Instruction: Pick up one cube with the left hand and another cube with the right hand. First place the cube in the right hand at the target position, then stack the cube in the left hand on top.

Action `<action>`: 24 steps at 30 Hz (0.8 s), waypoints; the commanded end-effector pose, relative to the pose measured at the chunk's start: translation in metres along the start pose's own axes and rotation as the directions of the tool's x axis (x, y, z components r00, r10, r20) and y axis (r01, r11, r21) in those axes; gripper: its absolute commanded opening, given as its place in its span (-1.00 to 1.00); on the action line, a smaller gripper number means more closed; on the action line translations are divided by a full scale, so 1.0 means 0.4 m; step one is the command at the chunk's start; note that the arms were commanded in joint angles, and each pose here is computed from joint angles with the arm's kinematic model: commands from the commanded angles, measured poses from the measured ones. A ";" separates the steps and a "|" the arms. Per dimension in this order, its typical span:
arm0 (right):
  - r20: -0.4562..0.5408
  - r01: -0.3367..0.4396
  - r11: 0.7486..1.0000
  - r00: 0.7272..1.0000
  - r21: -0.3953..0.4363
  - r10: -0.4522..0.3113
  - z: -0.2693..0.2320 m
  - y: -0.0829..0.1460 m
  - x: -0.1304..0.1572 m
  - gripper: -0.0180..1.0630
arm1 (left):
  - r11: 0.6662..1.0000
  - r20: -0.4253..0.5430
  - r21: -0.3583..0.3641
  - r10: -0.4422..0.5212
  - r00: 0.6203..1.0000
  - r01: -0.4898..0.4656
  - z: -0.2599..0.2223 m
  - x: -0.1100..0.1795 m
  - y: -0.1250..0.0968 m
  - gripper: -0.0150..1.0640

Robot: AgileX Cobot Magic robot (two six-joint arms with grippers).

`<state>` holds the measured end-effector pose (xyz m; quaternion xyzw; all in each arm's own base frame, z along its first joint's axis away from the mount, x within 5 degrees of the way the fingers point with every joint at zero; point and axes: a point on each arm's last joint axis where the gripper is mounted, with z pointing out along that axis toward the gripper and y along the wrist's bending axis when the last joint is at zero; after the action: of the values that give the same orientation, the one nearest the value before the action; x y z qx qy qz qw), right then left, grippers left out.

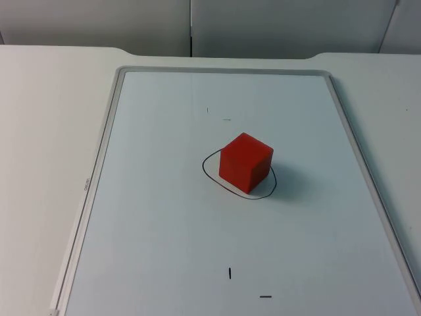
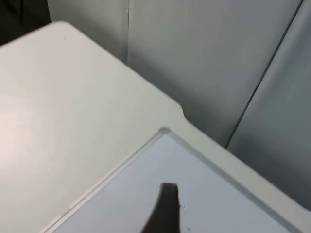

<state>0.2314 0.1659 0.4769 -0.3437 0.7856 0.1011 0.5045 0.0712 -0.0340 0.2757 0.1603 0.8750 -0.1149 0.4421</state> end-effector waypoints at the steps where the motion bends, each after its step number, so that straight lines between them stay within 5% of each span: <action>1: 0.053 0.012 1.000 0.999 -0.002 -0.012 -0.083 -0.001 -0.009 0.42 | 1.000 0.019 0.010 0.000 1.000 0.000 -0.002 -0.001 -0.002 -0.62; 14: 0.175 0.030 0.998 0.984 -0.058 -0.020 -0.339 0.033 0.074 0.42 | 1.000 0.021 0.010 0.000 1.000 0.000 -0.002 -0.002 -0.002 -0.62; 24: 0.217 -0.053 0.997 0.974 -0.052 0.063 -0.331 0.082 0.320 0.42 | 1.000 0.021 0.010 0.004 1.000 -0.004 -0.002 -0.002 -0.002 -0.62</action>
<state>0.0836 0.0682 0.4244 -0.3281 0.7391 0.1631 0.5652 0.0712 -0.0340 0.2757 0.1603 0.8750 -0.1149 0.4421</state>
